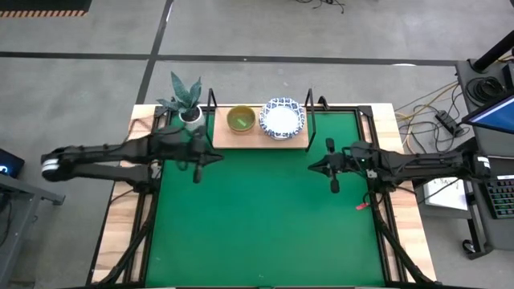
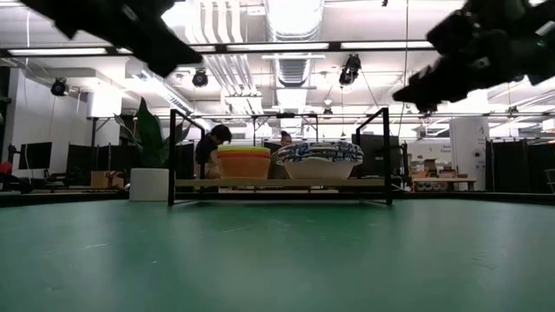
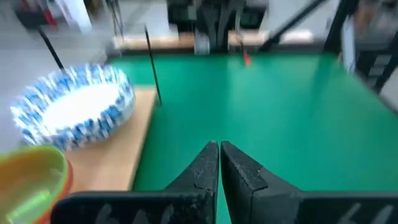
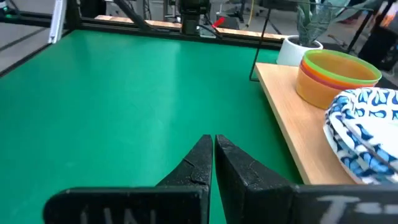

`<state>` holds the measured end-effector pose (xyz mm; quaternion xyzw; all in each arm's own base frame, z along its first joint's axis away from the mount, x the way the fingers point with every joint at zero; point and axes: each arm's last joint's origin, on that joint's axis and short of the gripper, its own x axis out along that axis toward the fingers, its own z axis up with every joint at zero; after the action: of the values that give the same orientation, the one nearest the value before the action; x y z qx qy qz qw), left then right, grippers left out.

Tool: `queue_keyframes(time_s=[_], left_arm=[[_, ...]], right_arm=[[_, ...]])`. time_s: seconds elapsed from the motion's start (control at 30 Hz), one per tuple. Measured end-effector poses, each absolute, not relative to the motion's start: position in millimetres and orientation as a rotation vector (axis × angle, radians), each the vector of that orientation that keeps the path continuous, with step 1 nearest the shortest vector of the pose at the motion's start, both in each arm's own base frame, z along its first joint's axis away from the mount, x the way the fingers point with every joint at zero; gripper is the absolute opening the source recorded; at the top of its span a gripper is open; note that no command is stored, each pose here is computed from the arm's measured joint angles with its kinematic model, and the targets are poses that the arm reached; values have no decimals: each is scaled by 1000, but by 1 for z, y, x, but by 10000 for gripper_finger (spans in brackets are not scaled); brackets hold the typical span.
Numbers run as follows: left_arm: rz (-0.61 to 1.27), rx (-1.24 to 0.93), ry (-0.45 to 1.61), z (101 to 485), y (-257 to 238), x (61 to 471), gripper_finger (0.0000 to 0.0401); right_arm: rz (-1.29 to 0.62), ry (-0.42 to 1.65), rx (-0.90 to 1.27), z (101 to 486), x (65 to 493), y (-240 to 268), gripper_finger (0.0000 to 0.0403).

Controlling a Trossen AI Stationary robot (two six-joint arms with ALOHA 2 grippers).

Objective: Place and stack bowls onto a shelf
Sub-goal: Return to Home Position

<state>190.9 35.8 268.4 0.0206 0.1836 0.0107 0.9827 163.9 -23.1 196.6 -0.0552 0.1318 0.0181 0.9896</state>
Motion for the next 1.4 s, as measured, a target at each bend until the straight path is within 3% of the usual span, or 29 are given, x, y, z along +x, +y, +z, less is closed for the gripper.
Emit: queue_keyframes(time_s=[0.3,0.7,1.0,1.4], left_arm=[[45,92,-5,261,22,125,0],[55,121,-233,255,12,78,0],[53,96,-241,242,11,76,0],[71,27,-254,190,16,93,0]], right_arm=[[-1,190,-125,188,131,-18,9],[-18,5,-164,207,87,-11,9],[-8,1,-169,193,89,-11,9],[-30,-37,-155,171,97,-13,9]])
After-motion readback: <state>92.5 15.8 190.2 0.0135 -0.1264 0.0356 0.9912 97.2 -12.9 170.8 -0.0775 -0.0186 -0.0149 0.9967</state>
